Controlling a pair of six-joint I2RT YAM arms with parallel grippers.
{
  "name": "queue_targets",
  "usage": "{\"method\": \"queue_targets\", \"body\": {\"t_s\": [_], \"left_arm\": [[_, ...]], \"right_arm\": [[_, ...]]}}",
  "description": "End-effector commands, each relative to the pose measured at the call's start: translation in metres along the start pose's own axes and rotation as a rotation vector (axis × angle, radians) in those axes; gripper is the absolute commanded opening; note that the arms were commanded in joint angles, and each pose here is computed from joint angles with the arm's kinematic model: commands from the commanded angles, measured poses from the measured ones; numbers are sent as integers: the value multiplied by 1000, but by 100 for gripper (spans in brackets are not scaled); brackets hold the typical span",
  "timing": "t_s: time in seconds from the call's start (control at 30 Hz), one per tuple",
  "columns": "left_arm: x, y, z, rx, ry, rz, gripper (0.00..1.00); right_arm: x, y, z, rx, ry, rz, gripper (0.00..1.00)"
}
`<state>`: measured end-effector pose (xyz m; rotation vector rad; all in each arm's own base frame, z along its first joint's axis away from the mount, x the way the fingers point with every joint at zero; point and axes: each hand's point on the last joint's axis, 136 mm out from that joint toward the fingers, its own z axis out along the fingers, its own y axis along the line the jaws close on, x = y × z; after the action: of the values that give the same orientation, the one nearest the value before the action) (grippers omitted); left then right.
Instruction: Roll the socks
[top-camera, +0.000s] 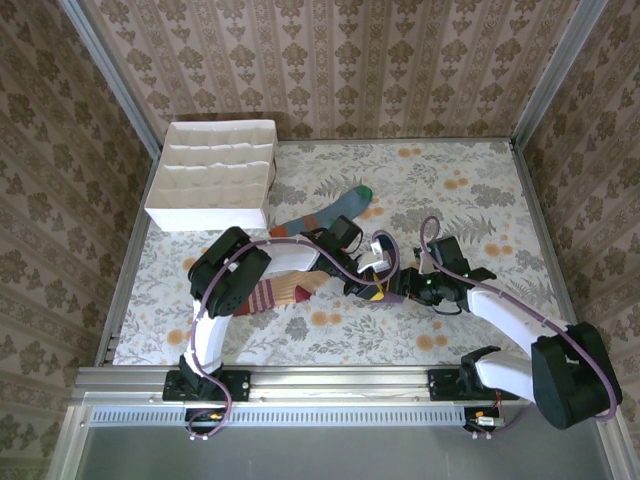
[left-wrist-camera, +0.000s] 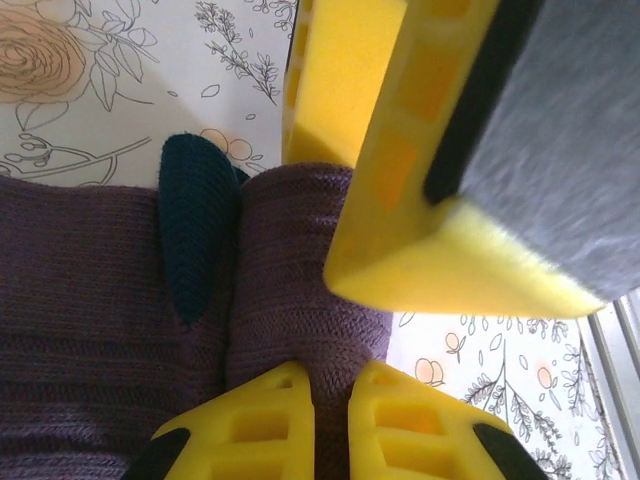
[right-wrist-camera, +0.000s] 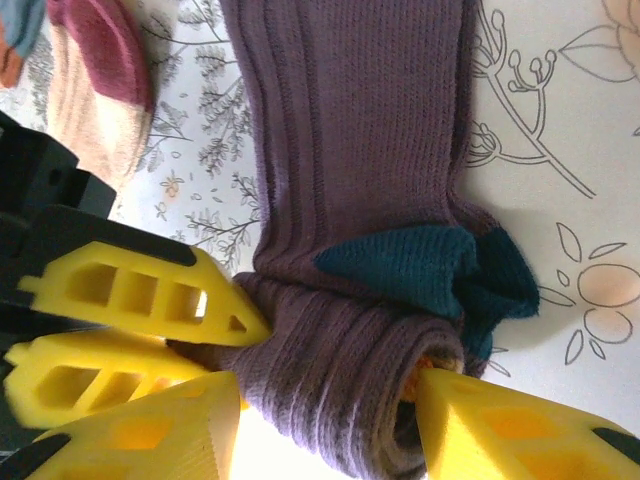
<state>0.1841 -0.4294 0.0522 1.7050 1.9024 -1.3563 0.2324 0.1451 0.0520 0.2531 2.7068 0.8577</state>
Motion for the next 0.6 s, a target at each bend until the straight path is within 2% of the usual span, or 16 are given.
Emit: {"method": "queue_targets", "body": {"t_s": [0.0,0.07,0.1,0.17,0.27,0.33,0.43,0.57], "left_arm": [[3,-1,4,48,-9,-75,0],[5,0,6,48,-6,-75,0],[6,0,6,47,-6,-74,0],[7,1,6,31,-2,-57,0],[6,0,3,-44,9,40,1],[7,-1,0,-128,37,132,10],[1,-1,-8,-269,76,293,15],[-7,-7,-16,-420,76,507,22]], "right_arm": [[5,-1,10,-14,24,-29,48],[4,-2,16,-9,36,-29,43],[4,-2,17,-9,42,-28,37],[5,-6,21,15,64,-14,20],[10,-21,23,102,103,29,5],[15,-31,22,162,134,52,2],[23,-45,23,242,185,84,0],[27,-51,24,271,209,108,0]]}}
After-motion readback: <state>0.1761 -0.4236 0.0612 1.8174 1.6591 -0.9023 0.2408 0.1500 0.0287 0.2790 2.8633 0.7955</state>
